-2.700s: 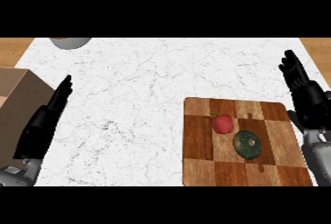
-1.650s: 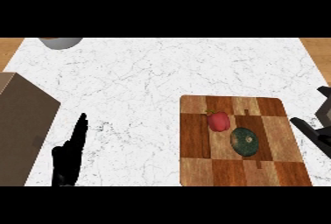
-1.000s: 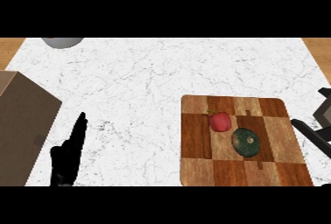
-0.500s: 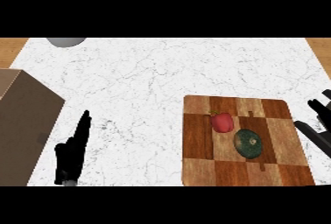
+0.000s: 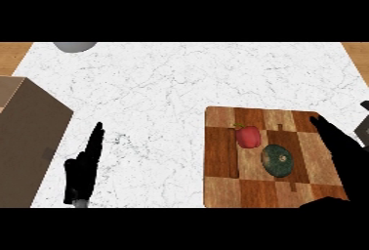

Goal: Pick the squash from the cutting board and place it in the tiered basket

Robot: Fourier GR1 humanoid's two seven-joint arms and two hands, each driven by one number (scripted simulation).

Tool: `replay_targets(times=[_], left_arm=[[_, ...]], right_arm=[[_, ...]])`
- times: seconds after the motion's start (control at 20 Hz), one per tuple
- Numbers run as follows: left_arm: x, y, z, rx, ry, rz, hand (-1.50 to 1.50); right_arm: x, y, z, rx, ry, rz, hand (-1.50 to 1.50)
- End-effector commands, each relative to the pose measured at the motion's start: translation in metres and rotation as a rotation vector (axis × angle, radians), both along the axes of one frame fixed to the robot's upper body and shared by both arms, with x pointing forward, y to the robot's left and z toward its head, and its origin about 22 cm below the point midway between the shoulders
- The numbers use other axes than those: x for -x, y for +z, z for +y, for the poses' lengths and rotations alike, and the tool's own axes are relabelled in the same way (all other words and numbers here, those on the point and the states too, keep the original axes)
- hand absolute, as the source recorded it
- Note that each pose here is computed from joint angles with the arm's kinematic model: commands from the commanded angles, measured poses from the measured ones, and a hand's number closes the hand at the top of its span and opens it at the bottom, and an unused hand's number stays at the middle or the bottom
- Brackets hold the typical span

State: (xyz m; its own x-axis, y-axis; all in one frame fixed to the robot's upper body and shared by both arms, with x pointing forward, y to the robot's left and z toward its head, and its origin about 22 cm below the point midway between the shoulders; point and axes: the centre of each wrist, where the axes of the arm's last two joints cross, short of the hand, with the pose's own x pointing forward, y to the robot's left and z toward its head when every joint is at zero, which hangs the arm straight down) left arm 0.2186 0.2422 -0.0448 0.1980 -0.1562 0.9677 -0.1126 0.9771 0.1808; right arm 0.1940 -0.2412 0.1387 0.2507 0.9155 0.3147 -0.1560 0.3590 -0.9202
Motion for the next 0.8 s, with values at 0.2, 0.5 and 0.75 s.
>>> replay_targets(times=[0.2, 0.5, 0.75], left_arm=[[-0.001, -0.001, -0.002, -0.010, 0.042, 0.069, 0.00], [-0.017, -0.002, 0.006, 0.001, 0.037, 0.068, 0.00], [0.016, -0.007, -0.002, 0.010, 0.027, 0.077, 0.00]], right_arm=[[-0.008, -0.001, 0.038, -0.012, 0.018, 0.066, -1.50], [-0.030, -0.026, 0.026, 0.088, 0.004, 0.171, -1.50], [-0.026, -0.015, 0.025, 0.100, -0.013, 0.229, -1.50]])
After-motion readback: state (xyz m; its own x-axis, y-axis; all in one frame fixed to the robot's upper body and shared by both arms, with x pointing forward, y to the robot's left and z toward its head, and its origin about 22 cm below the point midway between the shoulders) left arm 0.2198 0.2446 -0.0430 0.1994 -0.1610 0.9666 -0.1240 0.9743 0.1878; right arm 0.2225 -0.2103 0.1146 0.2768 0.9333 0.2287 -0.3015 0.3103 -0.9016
